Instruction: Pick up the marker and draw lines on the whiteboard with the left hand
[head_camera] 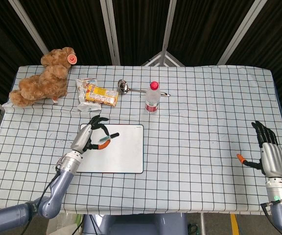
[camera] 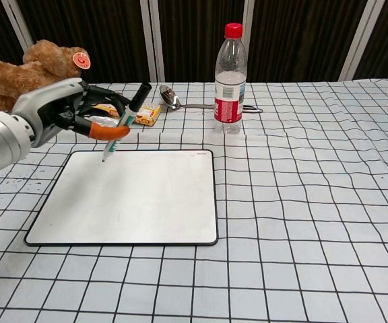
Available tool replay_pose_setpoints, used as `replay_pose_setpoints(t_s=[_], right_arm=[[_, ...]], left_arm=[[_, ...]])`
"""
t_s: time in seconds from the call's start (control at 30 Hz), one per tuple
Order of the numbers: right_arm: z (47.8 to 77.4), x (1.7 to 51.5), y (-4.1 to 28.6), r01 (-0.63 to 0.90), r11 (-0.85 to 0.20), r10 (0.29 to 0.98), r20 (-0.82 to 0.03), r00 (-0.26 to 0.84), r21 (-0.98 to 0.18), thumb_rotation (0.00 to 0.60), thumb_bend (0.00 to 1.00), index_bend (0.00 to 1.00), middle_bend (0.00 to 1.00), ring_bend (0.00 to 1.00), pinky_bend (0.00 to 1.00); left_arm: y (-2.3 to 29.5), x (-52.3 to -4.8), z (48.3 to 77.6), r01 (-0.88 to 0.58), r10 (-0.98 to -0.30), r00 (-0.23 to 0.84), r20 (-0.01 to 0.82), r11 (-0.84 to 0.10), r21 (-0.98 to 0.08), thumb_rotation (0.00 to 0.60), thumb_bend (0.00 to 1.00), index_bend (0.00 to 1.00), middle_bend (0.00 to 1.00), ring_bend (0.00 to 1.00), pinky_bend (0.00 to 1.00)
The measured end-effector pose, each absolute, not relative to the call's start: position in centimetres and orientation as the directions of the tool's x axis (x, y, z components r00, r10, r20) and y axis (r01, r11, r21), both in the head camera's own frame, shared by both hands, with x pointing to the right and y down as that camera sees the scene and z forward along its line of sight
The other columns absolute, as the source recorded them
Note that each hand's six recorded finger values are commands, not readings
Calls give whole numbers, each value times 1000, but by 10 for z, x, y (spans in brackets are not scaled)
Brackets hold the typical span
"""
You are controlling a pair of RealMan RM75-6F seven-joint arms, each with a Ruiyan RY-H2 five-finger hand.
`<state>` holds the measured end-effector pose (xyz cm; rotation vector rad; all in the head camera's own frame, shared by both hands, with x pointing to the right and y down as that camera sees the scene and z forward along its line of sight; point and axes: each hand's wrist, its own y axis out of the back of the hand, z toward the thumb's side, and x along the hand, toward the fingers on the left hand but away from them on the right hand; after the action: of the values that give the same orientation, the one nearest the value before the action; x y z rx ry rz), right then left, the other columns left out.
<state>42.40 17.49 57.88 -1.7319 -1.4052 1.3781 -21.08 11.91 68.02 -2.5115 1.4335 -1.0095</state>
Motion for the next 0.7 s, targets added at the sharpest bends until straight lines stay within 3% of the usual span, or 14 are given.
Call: replay_pose_setpoints(t_s=[0.27,0.7], right_arm=[[579,426,175,403,-330,921,-384,-59,-853,600,209,0,0,0,0],[580,427,175,399,-338,916,-395,-68,-852,600,209,0,0,0,0]], left_arm=[[122,-178,698,-763,-790,395,469,-567,-311,600,510,716,174,10,87],[131,-159,718,-760,-766,417,489,-589,-275,600,497,717,174,10,87]])
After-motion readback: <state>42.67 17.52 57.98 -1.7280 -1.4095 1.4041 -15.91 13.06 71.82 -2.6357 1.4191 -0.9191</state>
